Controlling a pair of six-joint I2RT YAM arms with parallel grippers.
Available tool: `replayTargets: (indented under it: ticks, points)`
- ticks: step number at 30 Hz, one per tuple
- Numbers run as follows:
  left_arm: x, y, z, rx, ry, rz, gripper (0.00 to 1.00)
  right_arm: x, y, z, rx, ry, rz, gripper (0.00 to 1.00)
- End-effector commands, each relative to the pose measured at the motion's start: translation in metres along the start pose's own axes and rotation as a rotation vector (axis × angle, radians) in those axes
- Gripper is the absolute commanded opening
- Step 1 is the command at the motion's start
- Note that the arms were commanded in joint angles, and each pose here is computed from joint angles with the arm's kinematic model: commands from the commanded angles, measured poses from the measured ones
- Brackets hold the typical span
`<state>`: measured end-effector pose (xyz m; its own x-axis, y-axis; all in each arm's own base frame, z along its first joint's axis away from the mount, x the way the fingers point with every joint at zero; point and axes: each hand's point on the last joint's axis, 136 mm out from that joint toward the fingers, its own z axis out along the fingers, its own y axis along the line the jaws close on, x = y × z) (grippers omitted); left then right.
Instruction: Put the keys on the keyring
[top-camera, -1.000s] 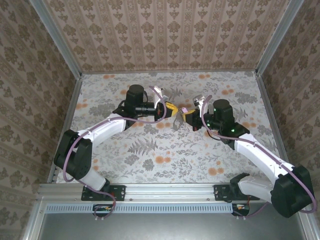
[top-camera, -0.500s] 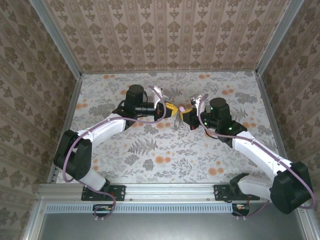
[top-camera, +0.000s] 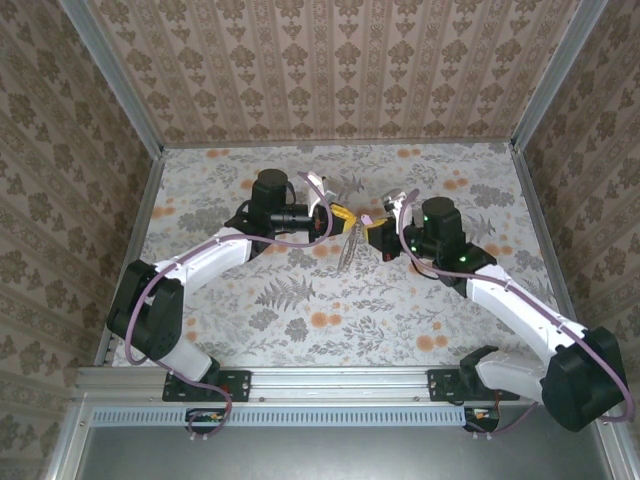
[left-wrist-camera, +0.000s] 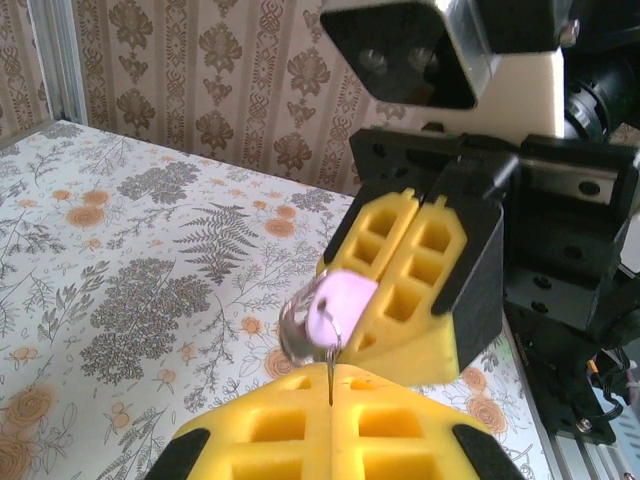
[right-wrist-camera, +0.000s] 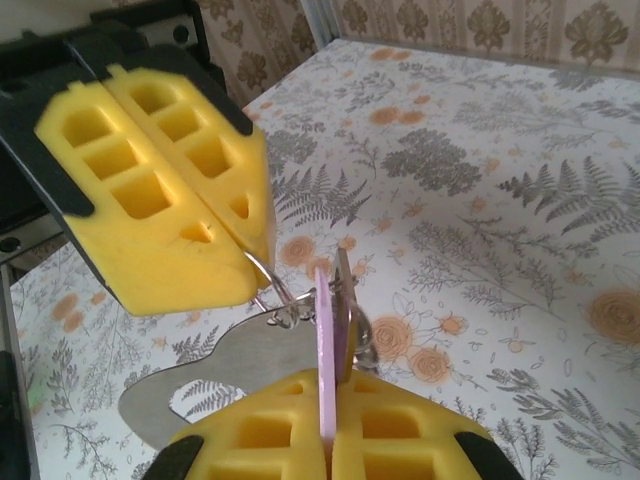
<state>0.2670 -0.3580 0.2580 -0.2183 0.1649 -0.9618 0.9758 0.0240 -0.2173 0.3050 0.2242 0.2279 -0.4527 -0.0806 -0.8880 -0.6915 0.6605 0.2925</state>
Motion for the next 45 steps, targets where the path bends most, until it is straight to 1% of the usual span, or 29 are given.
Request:
replayTargets:
  ticks: [1,5,12,16,24,27,29,31,32,33,36,38,39,40,42,44,45]
  points:
    - [-0.012,-0.008,-0.004,0.011,-0.024,0.047,0.00,-0.013,0.012,0.006,-0.029,-0.022,-0.032,0.00]
    - [-0.011,-0.007,-0.005,0.009,-0.022,0.044,0.00,-0.011,0.006,0.004,0.005,-0.020,-0.043,0.00]
    - [-0.011,-0.007,-0.005,0.010,-0.023,0.044,0.00,-0.015,-0.009,-0.014,0.061,-0.052,-0.029,0.00]
    - [-0.011,-0.008,-0.005,0.012,-0.023,0.044,0.00,-0.017,-0.010,-0.018,0.065,-0.060,-0.026,0.00]
    - [-0.010,-0.008,-0.004,0.014,-0.023,0.036,0.00,-0.020,-0.009,-0.015,0.051,-0.062,-0.020,0.00]
    - [-0.011,0.001,-0.007,-0.042,-0.029,0.019,0.01,-0.027,-0.009,-0.015,0.054,-0.067,-0.020,0.00]
    - [-0.014,0.010,-0.012,-0.091,-0.056,0.009,0.18,-0.033,-0.009,-0.015,0.056,-0.073,-0.021,0.00]
    - [-0.016,0.018,-0.019,-0.139,-0.087,-0.002,0.29,-0.038,-0.009,-0.014,0.057,-0.075,-0.025,0.00]
    - [-0.019,0.022,-0.024,-0.164,-0.107,-0.009,0.37,-0.041,-0.010,-0.012,0.059,-0.074,-0.025,0.00]
    - [-0.020,0.025,-0.029,-0.182,-0.123,-0.016,0.42,-0.043,-0.011,-0.009,0.060,-0.070,-0.024,0.00]
    - [-0.022,0.034,-0.044,-0.248,-0.164,-0.034,0.51,-0.052,-0.015,0.001,0.052,-0.071,-0.026,0.00]
    - [-0.023,0.042,-0.056,-0.321,-0.192,-0.048,0.72,-0.056,-0.018,0.008,0.050,-0.067,-0.024,0.00]
    - [-0.022,0.047,-0.065,-0.368,-0.209,-0.060,0.87,-0.059,-0.019,0.012,0.047,-0.066,-0.024,0.00]
    - [-0.022,0.053,-0.074,-0.419,-0.227,-0.071,0.98,-0.063,-0.021,0.017,0.046,-0.067,-0.023,0.00]
    - [-0.023,0.061,-0.090,-0.500,-0.254,-0.084,1.00,-0.068,-0.024,0.025,0.041,-0.067,-0.023,0.00]
    - [-0.020,0.064,-0.097,-0.546,-0.254,-0.101,1.00,-0.077,-0.028,0.035,0.036,-0.068,-0.020,0.00]
    - [-0.018,0.073,-0.111,-0.597,-0.262,-0.117,1.00,-0.078,-0.032,0.045,0.032,-0.059,-0.010,0.00]
